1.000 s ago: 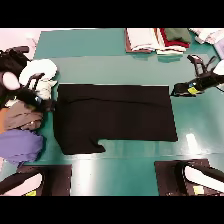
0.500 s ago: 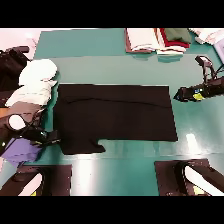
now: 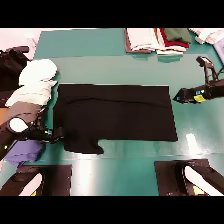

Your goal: Fold the shirts.

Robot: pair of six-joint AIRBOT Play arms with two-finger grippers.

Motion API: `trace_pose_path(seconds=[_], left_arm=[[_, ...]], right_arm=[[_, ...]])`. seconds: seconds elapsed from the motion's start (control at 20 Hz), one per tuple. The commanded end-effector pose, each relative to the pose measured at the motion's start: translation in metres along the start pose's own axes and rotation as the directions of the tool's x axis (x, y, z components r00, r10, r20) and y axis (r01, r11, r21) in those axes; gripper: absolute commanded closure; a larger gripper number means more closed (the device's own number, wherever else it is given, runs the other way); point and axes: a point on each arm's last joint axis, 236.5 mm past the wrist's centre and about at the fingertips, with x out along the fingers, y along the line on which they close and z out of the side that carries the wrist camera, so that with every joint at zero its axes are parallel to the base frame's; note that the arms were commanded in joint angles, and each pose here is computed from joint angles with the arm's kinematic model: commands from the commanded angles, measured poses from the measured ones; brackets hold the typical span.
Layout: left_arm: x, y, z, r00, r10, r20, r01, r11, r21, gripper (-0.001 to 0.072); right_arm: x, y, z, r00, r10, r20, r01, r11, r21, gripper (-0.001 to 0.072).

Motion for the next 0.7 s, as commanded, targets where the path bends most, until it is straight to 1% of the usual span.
trace_pose_path(seconds=[0.0,0.05,0.1,0.15,0.2,0.25,0.3,0.35,0.45,0.5,0.55,0.65], left_arm=[[-0.02,-0.018,0.018,0.999,-0.027,0.045,0.024,0.997,0.071,0.0682],[-0.024,-0.021,0.022,0.998,-0.03,0.056,0.025,0.996,0.087,0.0683],[-0.027,-0.023,0.025,0.997,-0.033,0.065,0.026,0.995,0.098,0.0683],[-0.029,-0.024,0.028,0.997,-0.035,0.074,0.028,0.995,0.101,0.0683],[-0.029,-0.024,0.029,0.996,-0.035,0.078,0.027,0.994,0.101,0.0683],[-0.029,-0.024,0.029,0.996,-0.033,0.077,0.024,0.994,0.102,0.0683],[-0.029,-0.024,0.029,0.996,-0.032,0.077,0.024,0.994,0.103,0.0682],[-0.029,-0.024,0.029,0.996,-0.032,0.079,0.024,0.994,0.103,0.0683],[-0.029,-0.024,0.029,0.996,-0.032,0.078,0.024,0.994,0.103,0.0683],[-0.029,-0.024,0.029,0.996,-0.032,0.079,0.024,0.994,0.103,0.0682],[-0.029,-0.024,0.029,0.996,-0.032,0.079,0.024,0.994,0.103,0.0683],[-0.029,-0.024,0.029,0.996,-0.032,0.079,0.023,0.994,0.109,0.0683]], right_arm=[[0.006,-0.039,-0.056,0.99,-0.043,-0.131,0.057,0.993,0.108,0.0272],[0.012,-0.057,-0.084,0.979,-0.054,-0.197,0.085,0.985,0.152,0.0271],[0.02,-0.07,-0.114,0.965,-0.038,-0.259,0.098,0.97,0.223,0.0215],[0.028,-0.078,-0.134,0.957,-0.003,-0.289,0.096,0.947,0.306,0.0141],[0.037,-0.083,-0.151,0.952,0.028,-0.304,0.093,0.922,0.377,0.0142],[0.047,-0.081,-0.163,0.952,0.072,-0.297,0.065,0.901,0.428,0.016],[0.056,-0.077,-0.167,0.955,0.112,-0.275,0.029,0.887,0.462,0.0208],[0.063,-0.072,-0.169,0.957,0.139,-0.256,0.002,0.875,0.483,0.021],[0.073,-0.064,-0.171,0.957,0.159,-0.242,-0.02,0.869,0.494,0.0213],[0.077,-0.06,-0.172,0.956,0.163,-0.244,-0.026,0.876,0.482,0.0248],[0.079,-0.057,-0.172,0.952,0.164,-0.257,-0.027,0.885,0.464,0.0265],[0.084,-0.051,-0.168,0.943,0.168,-0.286,-0.029,0.9,0.434,0.0265]])
